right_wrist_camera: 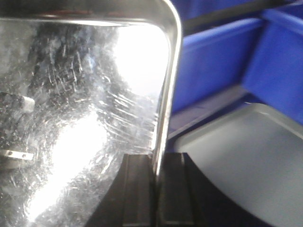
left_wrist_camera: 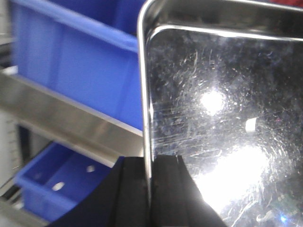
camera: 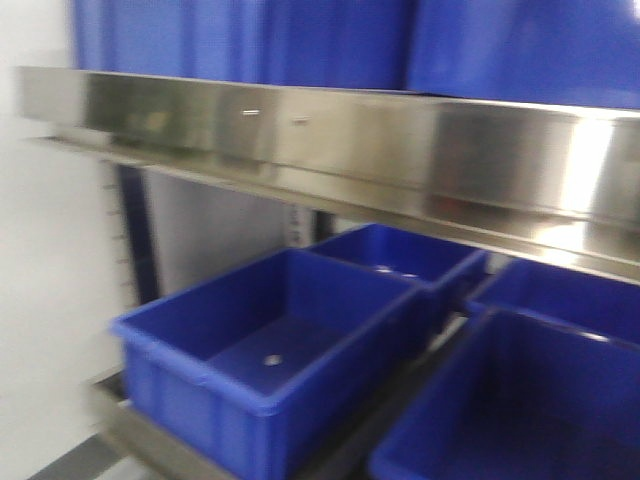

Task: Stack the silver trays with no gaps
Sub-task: 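Hold the tray while driving up to the other shelf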

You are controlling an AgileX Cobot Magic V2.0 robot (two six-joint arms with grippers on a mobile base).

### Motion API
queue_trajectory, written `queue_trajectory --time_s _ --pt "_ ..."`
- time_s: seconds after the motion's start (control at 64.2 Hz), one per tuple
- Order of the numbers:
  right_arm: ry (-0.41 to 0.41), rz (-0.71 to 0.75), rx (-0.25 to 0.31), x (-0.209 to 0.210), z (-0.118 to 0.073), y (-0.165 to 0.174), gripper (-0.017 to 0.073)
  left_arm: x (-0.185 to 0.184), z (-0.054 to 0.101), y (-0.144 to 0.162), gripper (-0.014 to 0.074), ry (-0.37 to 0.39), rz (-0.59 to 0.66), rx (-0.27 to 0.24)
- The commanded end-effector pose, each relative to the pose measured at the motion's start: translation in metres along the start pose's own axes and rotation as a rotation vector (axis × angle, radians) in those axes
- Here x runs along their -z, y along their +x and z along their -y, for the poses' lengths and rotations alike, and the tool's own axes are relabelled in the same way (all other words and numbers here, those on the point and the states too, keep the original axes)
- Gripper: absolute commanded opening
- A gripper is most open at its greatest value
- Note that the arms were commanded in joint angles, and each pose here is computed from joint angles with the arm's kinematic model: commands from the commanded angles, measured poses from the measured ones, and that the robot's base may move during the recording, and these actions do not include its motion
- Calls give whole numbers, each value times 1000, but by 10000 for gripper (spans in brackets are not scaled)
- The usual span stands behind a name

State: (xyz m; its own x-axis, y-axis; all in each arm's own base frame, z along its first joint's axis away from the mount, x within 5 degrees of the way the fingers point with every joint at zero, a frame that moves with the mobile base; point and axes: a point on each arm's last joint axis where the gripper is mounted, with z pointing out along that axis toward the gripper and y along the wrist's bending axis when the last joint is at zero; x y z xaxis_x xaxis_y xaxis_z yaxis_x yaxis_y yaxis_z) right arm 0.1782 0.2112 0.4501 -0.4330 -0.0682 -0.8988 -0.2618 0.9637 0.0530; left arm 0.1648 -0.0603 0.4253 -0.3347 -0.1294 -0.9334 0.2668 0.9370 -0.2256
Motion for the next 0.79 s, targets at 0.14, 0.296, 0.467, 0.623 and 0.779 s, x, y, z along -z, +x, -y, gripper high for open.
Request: queue_trajectory --time_s 0.14,0.296,0.467,0.623,0.779 --pt "-84 61 16 4 -7 -7 -66 2 5 -7 -16 43 57 24" --pt "-84 61 16 4 -7 -7 -66 2 5 -7 -16 43 57 24" --pt "-84 61 16 4 -7 -7 -66 2 5 -7 -16 43 57 24" --pt "-84 61 16 4 -7 -7 -66 2 5 -7 -16 43 57 24" --pt "-84 61 16 4 -7 -7 -66 2 5 -7 -16 43 57 24"
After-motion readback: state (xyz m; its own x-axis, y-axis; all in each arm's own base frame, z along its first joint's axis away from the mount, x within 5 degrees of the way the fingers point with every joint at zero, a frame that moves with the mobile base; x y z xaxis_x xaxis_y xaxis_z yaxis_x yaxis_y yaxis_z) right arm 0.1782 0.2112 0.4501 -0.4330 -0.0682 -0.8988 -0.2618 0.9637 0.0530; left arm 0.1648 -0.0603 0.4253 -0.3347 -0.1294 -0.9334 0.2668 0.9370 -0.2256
